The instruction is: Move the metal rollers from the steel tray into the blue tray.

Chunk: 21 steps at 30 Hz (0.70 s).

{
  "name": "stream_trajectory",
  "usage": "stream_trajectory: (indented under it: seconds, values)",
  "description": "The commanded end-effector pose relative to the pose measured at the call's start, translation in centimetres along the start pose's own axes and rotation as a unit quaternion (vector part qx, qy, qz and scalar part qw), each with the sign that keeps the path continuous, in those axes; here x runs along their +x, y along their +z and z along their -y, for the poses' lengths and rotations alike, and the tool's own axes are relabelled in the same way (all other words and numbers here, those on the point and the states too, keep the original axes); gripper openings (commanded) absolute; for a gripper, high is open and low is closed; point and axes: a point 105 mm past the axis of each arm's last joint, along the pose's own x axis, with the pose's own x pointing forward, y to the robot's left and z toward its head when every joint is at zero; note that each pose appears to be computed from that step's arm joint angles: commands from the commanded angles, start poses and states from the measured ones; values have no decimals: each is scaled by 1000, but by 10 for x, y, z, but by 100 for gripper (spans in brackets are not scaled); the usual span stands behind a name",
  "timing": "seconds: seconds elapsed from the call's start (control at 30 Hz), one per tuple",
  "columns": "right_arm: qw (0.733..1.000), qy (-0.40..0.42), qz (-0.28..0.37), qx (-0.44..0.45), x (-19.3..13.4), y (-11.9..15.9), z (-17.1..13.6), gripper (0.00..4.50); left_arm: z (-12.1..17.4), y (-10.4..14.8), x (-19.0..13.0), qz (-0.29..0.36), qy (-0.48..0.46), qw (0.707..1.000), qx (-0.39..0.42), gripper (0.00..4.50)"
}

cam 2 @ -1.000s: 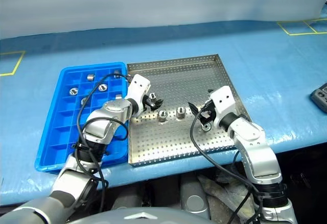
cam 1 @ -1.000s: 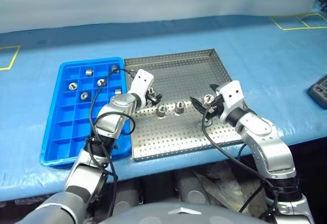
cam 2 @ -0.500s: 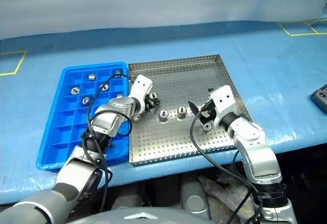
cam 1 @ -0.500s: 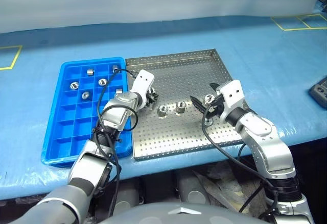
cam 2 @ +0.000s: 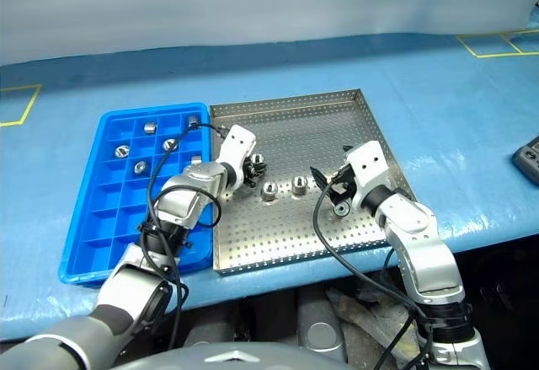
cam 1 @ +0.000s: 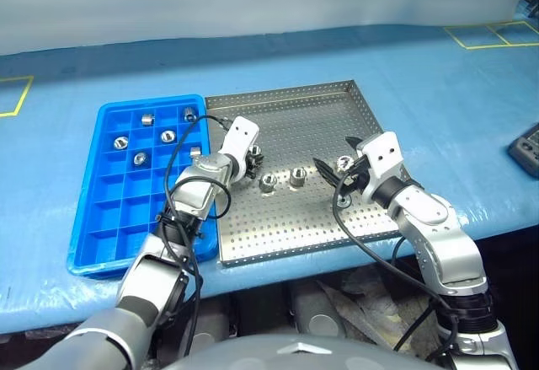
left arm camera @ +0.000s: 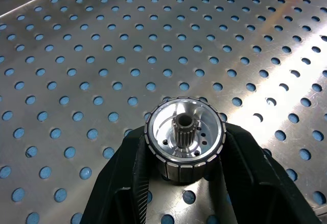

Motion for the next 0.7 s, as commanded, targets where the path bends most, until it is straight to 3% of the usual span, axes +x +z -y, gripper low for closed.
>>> stream_trajectory:
  seconds: [0.03,0.2,0.3,0.47,0.7]
  values:
    - [999,-4,31,-14,-1,15,1,450,-4,19,-10,47,12,999,1,185]
    - [999,-2,33,-14,-2,16,0,450,-14,56,-43,152,28,987,-36,185]
    - [999,5,40,-16,-3,19,-2,450,-29,61,-73,173,53,983,-31,185]
    - [996,62,53,-30,-3,28,-17,450,-64,35,-123,133,130,983,-5,185]
    - [992,113,53,-28,3,28,-33,450,-101,5,-181,97,274,957,-21,185]
